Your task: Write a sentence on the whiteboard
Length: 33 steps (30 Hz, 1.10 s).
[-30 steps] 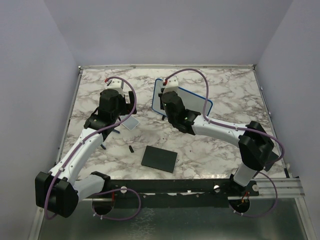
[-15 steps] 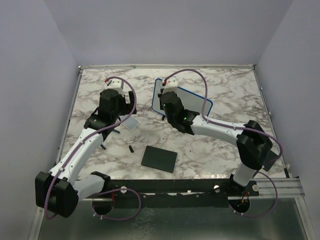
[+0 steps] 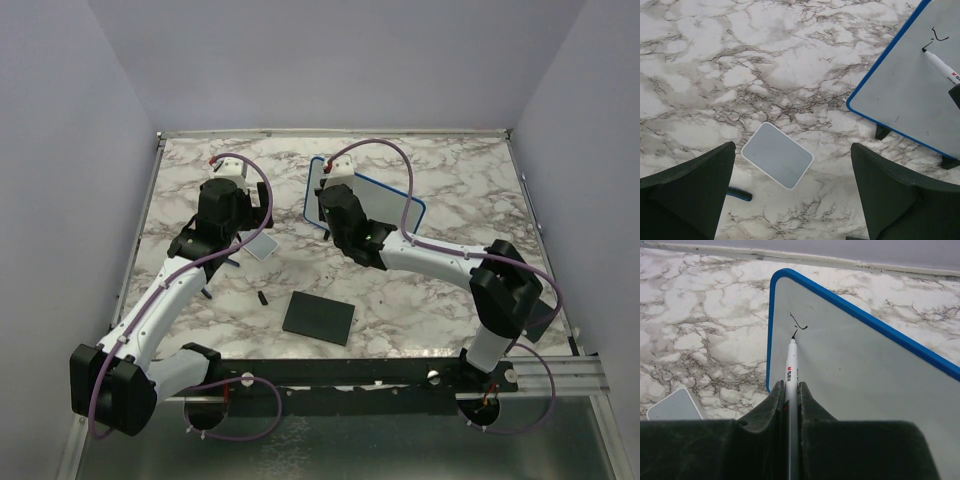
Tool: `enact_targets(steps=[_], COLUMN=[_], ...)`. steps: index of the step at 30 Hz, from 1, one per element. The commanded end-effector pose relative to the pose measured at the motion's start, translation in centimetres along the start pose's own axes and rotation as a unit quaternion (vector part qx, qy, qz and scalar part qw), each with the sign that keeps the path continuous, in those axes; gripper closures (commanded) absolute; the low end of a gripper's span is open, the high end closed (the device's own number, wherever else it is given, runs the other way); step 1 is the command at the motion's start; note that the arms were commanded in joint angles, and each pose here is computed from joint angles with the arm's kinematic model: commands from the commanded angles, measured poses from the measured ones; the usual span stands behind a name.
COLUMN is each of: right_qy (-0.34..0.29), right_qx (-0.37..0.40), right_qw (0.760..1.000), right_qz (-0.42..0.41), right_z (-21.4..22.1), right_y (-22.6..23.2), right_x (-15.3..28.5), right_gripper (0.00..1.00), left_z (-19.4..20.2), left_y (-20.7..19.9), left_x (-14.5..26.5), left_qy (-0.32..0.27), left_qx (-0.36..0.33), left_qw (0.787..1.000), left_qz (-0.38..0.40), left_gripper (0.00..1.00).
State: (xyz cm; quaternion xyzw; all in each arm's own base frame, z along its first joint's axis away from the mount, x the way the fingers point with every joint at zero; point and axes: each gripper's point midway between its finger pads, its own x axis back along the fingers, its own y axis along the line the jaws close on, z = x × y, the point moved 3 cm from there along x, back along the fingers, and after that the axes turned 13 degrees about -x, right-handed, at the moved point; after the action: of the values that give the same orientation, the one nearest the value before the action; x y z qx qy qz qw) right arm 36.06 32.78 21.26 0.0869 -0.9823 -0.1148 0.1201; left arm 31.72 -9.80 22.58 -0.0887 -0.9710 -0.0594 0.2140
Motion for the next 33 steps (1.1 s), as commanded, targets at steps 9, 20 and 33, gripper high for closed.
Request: enact_targets(steps=[9, 20, 33], right_qy=[0.021, 0.034, 0.028], right_qx=[0.005, 0.007, 0.002], right_qw=[1.000, 0.999, 0.998], right_qz=[0.016, 0.020, -0.055], right_z=[2.0, 3.2, 1.4], right_y=[-0.8, -1.1, 0.8], right_x=[-0.4, -0.4, 0.8], right_gripper=[1.00, 1.00, 1.00], left_z=[-0.3, -0.4, -0.4], left_y=[-0.3, -0.3, -0.4], left_x=[0.5, 0.6, 0.6], left_qy=[-0.013, -0.015, -0.015], left_qx=[-0.004, -0.005, -0.005], left_qw=[1.000, 1.000, 1.000], left_qz=[0.012, 0.012, 0.012], left_gripper=[0.01, 0.01, 0.01])
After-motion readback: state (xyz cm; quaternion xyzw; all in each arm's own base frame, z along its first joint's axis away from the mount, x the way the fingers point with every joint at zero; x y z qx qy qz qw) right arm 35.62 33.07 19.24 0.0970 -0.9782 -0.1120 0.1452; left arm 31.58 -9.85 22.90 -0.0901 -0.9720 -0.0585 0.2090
